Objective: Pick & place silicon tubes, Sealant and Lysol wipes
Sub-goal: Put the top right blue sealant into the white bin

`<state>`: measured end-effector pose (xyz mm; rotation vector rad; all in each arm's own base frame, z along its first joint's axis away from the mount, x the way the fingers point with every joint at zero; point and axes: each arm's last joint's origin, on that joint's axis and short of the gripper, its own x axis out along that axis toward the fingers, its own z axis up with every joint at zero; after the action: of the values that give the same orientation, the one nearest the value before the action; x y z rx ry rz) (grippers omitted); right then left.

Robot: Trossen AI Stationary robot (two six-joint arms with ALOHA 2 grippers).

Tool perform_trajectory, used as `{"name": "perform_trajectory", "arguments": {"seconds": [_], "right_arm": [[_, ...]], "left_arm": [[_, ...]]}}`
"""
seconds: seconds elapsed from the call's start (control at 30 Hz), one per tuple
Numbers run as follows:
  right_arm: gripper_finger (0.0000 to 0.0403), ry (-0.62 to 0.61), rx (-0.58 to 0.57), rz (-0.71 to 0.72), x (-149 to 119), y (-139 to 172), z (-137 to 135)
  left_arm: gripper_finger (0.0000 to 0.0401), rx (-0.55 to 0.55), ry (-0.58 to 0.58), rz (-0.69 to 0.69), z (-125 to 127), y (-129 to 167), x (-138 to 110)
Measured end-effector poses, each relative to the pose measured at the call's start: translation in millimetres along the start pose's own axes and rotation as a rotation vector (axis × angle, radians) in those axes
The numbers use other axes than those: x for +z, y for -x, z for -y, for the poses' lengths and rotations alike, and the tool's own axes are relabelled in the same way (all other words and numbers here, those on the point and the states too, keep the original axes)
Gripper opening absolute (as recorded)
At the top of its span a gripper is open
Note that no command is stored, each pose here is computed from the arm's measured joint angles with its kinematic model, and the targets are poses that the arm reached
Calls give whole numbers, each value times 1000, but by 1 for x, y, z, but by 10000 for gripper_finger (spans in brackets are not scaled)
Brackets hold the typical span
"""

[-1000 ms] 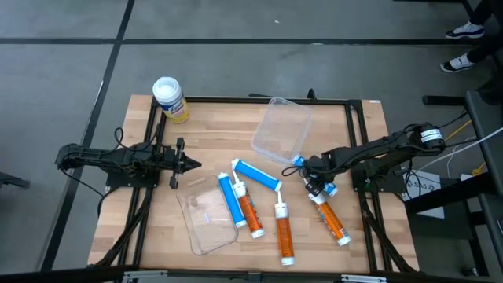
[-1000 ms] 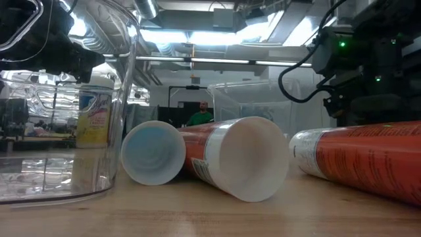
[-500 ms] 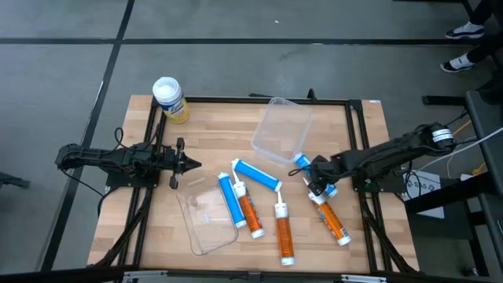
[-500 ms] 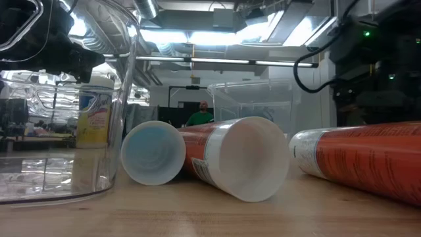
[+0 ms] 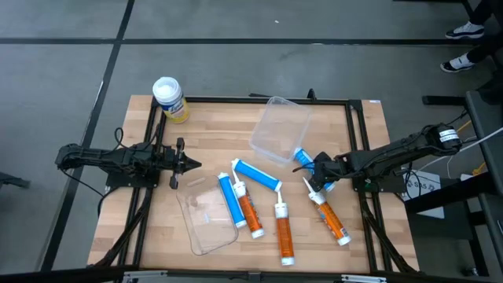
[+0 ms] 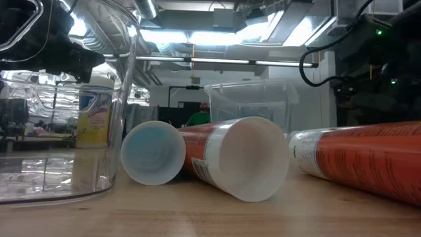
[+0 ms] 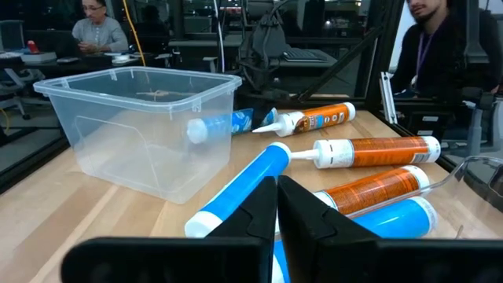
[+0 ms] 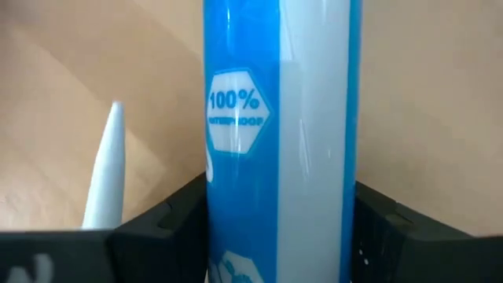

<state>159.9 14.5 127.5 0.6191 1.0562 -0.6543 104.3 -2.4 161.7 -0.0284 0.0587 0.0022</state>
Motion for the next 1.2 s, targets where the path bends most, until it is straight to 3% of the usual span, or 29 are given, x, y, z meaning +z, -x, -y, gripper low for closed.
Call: {"name": "perform_trajectory", "arguments": {"seconds": [0.8, 1.2], "right_arm": [[214, 30, 116, 171, 16, 34, 15], [214, 56, 66, 31, 16, 55, 19]], "left_arm": [[8, 0, 0, 0, 0, 0, 0], [8, 0, 0, 0, 0, 0, 0]]}}
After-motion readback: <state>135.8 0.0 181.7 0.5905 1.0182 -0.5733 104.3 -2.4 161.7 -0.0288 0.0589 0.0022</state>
